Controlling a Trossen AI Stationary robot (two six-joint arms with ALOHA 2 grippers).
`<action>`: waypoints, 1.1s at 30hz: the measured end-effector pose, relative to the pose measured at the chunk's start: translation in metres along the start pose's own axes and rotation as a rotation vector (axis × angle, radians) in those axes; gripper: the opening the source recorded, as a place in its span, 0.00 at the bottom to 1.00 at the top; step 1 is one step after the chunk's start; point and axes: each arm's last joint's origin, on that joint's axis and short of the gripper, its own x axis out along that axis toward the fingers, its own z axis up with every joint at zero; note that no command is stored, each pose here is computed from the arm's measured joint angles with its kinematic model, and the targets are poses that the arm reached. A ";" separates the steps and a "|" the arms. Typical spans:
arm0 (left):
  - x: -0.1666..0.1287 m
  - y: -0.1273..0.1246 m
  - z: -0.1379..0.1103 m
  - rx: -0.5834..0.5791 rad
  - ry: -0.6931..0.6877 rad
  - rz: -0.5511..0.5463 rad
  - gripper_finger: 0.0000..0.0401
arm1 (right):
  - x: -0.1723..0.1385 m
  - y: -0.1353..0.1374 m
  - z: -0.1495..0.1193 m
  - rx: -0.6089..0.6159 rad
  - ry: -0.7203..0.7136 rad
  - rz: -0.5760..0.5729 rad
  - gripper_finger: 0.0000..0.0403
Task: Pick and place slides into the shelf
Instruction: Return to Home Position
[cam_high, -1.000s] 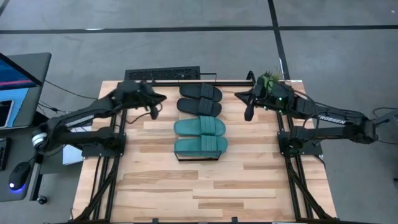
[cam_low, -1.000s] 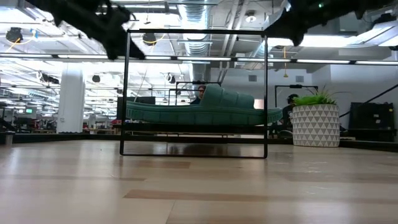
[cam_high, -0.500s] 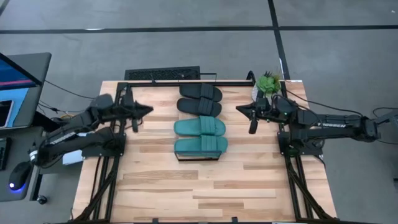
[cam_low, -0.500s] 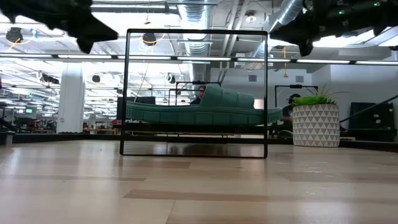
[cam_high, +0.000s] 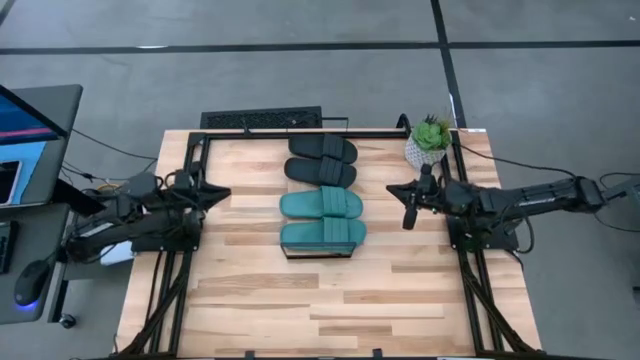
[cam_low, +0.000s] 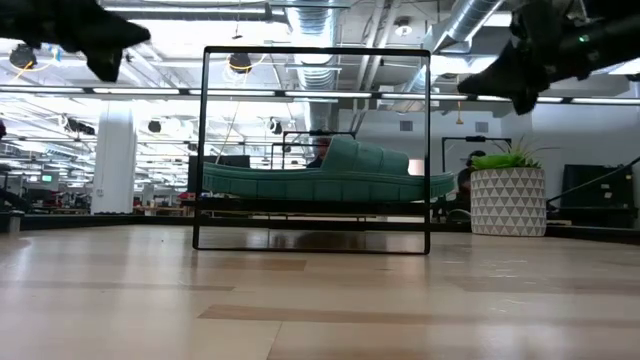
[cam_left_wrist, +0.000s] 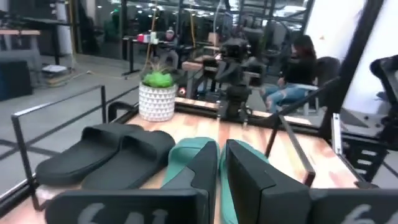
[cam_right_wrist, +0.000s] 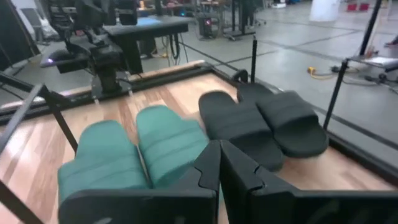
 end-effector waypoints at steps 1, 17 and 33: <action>0.002 0.000 -0.001 -0.004 0.003 -0.001 0.07 | -0.001 0.002 -0.003 0.006 0.005 -0.010 0.00; 0.022 0.000 -0.037 -0.116 -0.040 -0.006 0.07 | -0.021 0.019 -0.048 0.088 0.004 0.048 0.00; 0.023 -0.009 -0.066 -0.107 0.103 0.087 0.07 | -0.034 0.018 -0.089 0.131 0.068 0.115 0.00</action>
